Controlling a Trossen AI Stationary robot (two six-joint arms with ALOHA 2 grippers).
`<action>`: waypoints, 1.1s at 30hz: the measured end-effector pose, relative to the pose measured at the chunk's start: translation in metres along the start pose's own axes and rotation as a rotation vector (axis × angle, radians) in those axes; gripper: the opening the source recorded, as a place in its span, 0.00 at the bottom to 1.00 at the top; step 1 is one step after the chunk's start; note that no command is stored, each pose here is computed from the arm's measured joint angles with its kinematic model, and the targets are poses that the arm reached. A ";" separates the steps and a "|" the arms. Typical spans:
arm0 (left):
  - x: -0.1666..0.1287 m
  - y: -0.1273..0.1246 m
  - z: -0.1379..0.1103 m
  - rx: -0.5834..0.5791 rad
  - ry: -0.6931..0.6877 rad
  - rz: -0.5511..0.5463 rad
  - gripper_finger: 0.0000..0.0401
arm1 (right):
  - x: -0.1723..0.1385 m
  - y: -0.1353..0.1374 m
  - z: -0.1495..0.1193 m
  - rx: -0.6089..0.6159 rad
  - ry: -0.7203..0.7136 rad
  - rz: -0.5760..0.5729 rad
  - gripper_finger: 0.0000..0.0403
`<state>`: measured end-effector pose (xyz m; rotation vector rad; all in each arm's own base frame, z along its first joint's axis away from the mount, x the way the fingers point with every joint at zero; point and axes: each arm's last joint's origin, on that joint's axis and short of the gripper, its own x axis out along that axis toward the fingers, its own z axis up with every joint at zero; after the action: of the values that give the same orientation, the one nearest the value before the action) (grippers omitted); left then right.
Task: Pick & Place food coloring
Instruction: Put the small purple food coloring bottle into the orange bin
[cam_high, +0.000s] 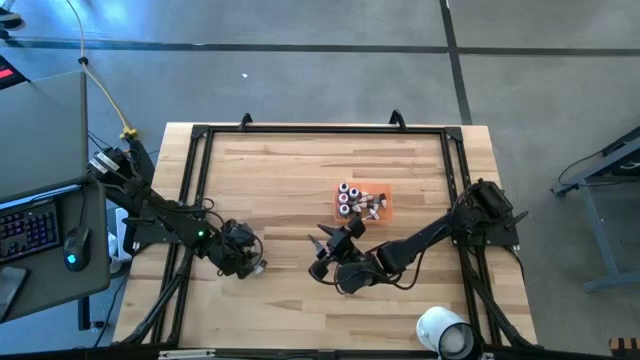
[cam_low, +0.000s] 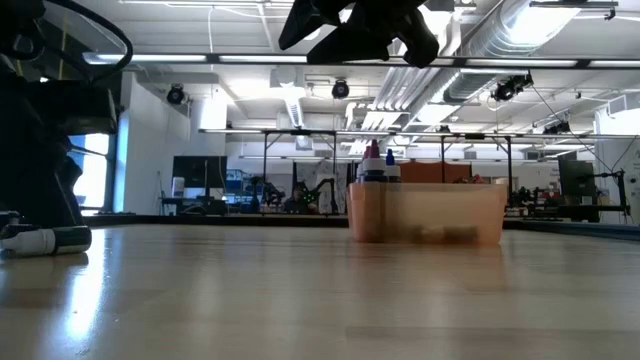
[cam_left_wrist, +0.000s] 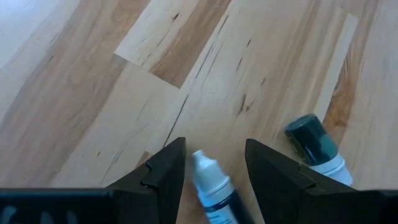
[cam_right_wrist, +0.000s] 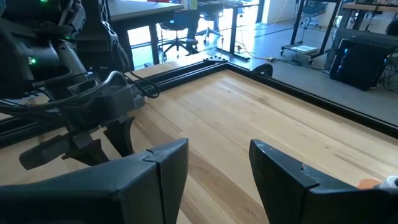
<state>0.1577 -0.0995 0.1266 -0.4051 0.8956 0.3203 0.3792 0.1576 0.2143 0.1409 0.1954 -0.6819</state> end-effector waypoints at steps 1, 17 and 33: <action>0.000 0.000 0.000 0.008 0.002 0.004 0.42 | 0.000 0.000 0.000 0.000 0.000 0.000 0.41; -0.059 -0.039 0.014 0.129 -0.003 0.095 0.42 | 0.001 0.000 0.000 -0.005 0.025 0.032 0.41; -0.033 -0.014 -0.027 -0.006 -0.150 0.051 0.42 | 0.002 0.000 0.000 -0.005 0.025 0.032 0.41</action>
<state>0.1259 -0.1281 0.1411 -0.3598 0.7593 0.3950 0.3802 0.1565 0.2136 0.1473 0.2180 -0.6480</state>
